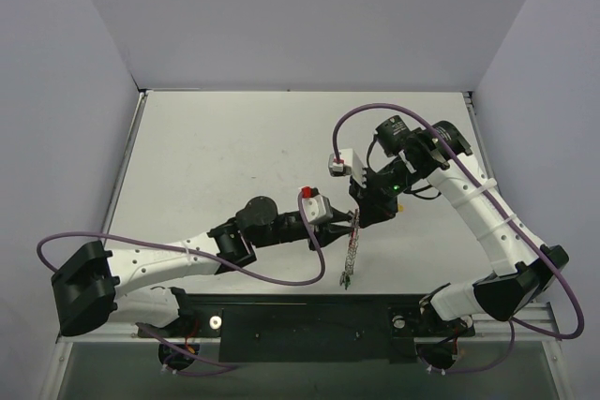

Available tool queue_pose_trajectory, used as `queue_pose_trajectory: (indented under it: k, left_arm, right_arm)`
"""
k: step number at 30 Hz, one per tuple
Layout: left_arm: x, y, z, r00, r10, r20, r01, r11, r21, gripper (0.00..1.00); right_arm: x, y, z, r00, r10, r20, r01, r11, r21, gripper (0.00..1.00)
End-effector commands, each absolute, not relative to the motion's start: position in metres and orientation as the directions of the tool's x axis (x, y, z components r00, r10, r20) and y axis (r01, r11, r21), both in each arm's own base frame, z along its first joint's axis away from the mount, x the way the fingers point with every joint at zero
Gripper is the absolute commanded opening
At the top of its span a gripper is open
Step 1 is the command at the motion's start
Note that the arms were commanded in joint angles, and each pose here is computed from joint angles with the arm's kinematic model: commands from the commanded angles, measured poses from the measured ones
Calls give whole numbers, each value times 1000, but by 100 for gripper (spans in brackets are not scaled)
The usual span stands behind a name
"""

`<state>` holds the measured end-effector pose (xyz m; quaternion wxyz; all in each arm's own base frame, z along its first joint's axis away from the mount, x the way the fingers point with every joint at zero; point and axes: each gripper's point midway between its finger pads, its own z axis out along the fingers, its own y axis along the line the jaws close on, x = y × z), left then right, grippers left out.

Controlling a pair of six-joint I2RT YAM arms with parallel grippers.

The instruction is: Put the keys on the keyring

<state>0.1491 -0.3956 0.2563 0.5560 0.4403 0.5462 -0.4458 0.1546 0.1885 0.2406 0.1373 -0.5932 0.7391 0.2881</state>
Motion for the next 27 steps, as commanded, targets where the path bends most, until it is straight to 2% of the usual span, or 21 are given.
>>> queue_pose_trajectory:
  k: [1, 11, 27]
  left_arm:
    - [147, -407, 291, 33, -118, -992, 985, 173, 12, 37]
    - [147, -413, 295, 24, -139, -990, 987, 159, 2, 24]
    - [146, -416, 298, -19, -163, -987, 989, 142, -42, 24]
  right_arm:
    - [142, 191, 251, -249, -789, -562, -950, 85, 301, 0]
    - [137, 192, 251, -240, -784, -572, -948, 62, 313, 0]
    - [134, 192, 252, -229, -782, -579, -948, 44, 316, 0]
